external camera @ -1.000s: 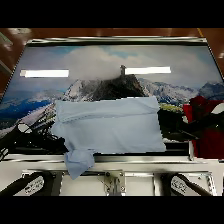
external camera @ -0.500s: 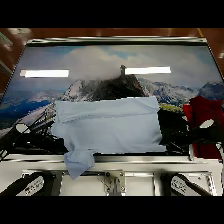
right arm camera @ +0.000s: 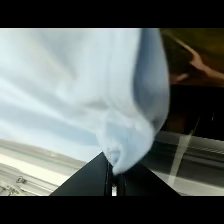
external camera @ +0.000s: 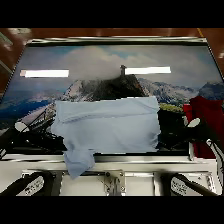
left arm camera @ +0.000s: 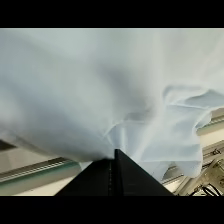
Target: Fold the shirts.
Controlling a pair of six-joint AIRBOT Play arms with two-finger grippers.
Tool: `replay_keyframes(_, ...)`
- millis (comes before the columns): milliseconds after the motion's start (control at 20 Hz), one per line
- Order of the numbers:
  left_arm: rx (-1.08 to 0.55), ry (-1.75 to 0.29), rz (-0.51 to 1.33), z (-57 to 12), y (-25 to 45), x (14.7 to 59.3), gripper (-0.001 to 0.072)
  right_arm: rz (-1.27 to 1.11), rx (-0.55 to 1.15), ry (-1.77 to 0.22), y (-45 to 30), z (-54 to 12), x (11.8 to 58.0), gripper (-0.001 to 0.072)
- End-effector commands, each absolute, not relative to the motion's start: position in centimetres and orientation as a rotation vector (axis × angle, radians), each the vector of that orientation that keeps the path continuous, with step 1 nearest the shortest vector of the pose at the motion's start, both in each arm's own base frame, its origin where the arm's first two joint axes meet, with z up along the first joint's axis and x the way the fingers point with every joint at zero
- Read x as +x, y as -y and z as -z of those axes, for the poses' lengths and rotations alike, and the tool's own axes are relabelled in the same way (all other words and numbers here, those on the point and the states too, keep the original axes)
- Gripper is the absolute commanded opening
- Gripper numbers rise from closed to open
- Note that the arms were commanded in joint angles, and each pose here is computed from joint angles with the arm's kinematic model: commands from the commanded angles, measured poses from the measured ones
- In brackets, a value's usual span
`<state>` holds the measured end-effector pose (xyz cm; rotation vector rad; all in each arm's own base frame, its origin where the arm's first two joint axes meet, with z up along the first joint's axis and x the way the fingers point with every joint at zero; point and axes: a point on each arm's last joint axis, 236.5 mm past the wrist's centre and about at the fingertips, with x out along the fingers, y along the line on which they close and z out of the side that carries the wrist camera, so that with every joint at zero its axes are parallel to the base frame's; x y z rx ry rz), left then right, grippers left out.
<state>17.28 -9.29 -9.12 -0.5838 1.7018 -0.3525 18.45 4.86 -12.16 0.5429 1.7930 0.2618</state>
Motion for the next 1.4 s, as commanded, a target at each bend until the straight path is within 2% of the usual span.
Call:
replay_keyframes(0, -0.518, -1.595, 0.365, 6.6, 8.2, 21.0, 0.0038, -0.291, 0.472, -1.675, -4.4, 9.7, 21.9, 0.0066)
replay_keyframes(200, -0.445, -1.423, 0.397, 0.6, 7.4, 26.8, 0.0038, -0.305, 0.532, -1.408, -5.3, 5.1, 29.5, 0.0065)
replay_keyframes(450, -0.402, -1.296, 0.396, -3.6, 6.7, 31.2, 0.0037, -0.298, 0.375, -1.189, -6.9, 2.6, 37.5, 0.0066)
replay_keyframes(600, -0.401, -1.272, 0.382, -3.5, 6.0, 34.3, 0.0037, -0.239, 0.35, -1.152, -6.3, 2.8, 41.4, 0.0065)
replay_keyframes(900, -0.483, -1.388, 0.339, 2.1, 4.2, 39.0, 0.0038, -0.203, 0.385, -1.171, -5.7, 5.3, 45.4, 0.0066)
replay_keyframes(1250, -0.538, -1.349, 0.294, 5.6, 3.8, 44.0, 0.0041, -0.174, 0.43, -1.26, -6.5, 10.1, 45.2, 0.0068)
replay_keyframes(1300, -0.554, -1.345, 0.296, 5.7, 3.9, 44.3, 0.0058, -0.172, 0.431, -1.26, -6.5, 10.3, 45.2, 0.0103)
replay_keyframes(1350, -0.561, -1.348, 0.297, 5.9, 4.0, 44.3, 0.0171, -0.171, 0.431, -1.258, -6.4, 10.2, 45.3, 0.0254)
